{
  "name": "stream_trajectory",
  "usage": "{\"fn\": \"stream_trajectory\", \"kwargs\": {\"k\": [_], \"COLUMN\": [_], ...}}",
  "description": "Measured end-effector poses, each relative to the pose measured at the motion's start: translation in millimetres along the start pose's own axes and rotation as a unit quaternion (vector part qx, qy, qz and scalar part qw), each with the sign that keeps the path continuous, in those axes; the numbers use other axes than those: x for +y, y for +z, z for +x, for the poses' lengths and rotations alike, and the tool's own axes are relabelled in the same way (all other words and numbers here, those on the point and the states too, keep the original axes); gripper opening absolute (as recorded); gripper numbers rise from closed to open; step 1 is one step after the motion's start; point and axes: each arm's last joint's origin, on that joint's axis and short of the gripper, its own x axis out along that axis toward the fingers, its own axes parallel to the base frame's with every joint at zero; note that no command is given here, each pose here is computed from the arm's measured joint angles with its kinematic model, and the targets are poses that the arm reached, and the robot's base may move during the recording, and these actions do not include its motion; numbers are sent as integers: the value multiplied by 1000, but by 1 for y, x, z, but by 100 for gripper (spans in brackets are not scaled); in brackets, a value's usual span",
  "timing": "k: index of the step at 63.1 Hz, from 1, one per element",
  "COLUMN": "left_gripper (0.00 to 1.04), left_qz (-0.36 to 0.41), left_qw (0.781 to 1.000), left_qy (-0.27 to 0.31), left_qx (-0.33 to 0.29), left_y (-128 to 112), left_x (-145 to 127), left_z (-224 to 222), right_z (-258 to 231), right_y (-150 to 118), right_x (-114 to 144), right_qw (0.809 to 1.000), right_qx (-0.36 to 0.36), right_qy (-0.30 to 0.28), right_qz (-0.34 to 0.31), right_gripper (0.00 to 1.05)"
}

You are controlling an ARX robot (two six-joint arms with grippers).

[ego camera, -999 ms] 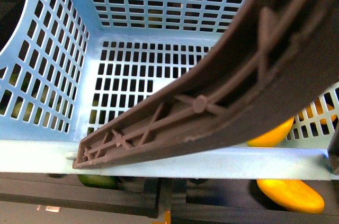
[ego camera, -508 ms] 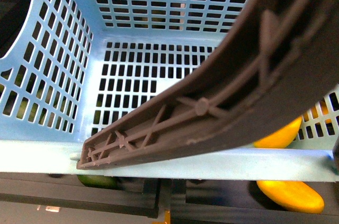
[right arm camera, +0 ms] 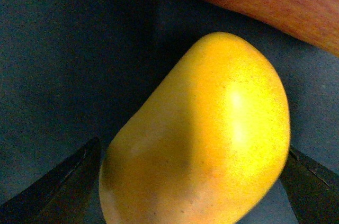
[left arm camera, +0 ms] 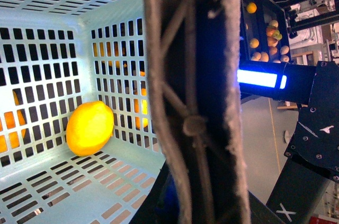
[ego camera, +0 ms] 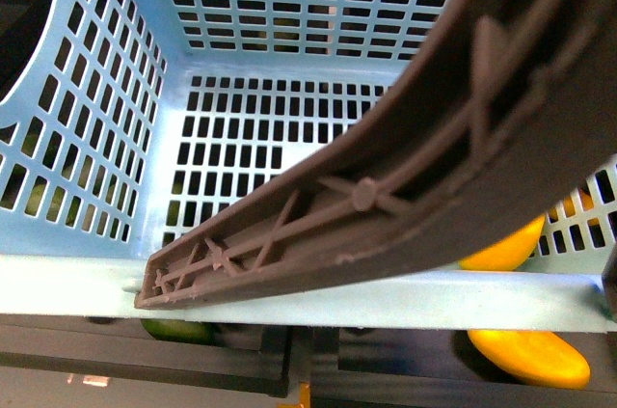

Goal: Pick lemon and mango into basket

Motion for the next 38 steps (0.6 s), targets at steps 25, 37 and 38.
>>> {"fn": "stream_trajectory", "kwargs": {"k": [25,37,38], "left_gripper": [5,5,5], "left_qz": [0,0,0], "left_qw": [1000,1000,1000], "left_qy": [0,0,0], "left_qx": [0,0,0], "left_y": [0,0,0], "left_x": [0,0,0], "left_z": [0,0,0], "right_z": [-2,-19,-24], "right_y": [0,0,2], "right_x": [-2,-10,-10], "right_qw": [1000,999,998], "right_qx": [-5,-12,-15], "right_qy": [4,17,23], "right_qz": [-11,-43,-49], "right_gripper": [61,60,60]}}
